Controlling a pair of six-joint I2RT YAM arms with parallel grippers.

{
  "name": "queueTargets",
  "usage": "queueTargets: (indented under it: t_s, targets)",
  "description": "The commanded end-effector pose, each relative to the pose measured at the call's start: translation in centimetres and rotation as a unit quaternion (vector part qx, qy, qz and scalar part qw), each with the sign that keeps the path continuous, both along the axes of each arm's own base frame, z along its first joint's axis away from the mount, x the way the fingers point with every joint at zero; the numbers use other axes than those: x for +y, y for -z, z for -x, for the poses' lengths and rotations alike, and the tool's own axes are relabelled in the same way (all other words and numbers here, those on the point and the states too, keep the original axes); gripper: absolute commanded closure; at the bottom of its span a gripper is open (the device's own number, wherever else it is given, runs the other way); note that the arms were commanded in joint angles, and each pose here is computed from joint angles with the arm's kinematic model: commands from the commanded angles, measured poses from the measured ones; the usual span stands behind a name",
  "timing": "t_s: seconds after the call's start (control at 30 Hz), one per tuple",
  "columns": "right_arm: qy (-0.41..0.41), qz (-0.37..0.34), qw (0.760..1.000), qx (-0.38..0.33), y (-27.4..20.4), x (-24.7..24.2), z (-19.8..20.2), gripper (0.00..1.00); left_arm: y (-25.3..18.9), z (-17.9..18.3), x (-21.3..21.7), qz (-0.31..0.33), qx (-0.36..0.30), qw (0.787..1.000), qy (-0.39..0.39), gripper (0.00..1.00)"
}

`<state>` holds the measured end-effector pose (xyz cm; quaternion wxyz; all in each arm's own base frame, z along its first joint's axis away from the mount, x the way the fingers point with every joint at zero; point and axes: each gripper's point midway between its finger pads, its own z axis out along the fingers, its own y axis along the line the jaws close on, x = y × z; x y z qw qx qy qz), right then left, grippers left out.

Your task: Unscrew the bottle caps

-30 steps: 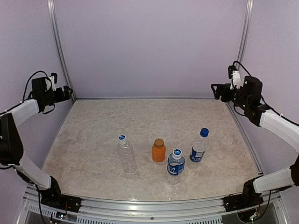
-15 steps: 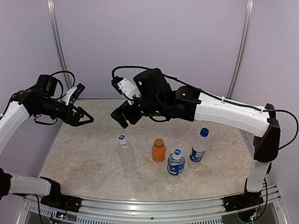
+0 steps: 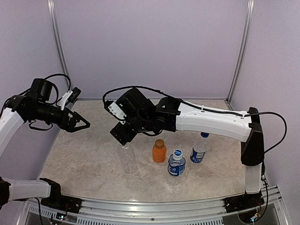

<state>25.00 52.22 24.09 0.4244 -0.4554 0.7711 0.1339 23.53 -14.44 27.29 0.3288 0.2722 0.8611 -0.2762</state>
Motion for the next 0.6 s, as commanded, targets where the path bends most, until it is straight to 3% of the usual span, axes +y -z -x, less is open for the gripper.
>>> queueTargets:
  t_s: [0.0, 0.27, 0.57]
  targets:
    - [-0.018, -0.009, 0.999, 0.037, 0.4, -0.1, 1.5, 0.18, 0.2, 0.2, -0.1, -0.004, 0.003, 1.0, 0.006, 0.01]
    - [-0.025, -0.008, 0.998, 0.06, 1.2, -0.5, 2.6, 0.21, 1.0, 0.2, -0.2, -0.007, 0.013, 1.0, 0.011, 0.01]
    - [-0.045, -0.023, 0.997, 0.057, 0.0, 0.2, 3.5, 0.13, 1.3, 0.2, -0.6, -0.007, 0.018, 1.0, 0.021, 0.01]
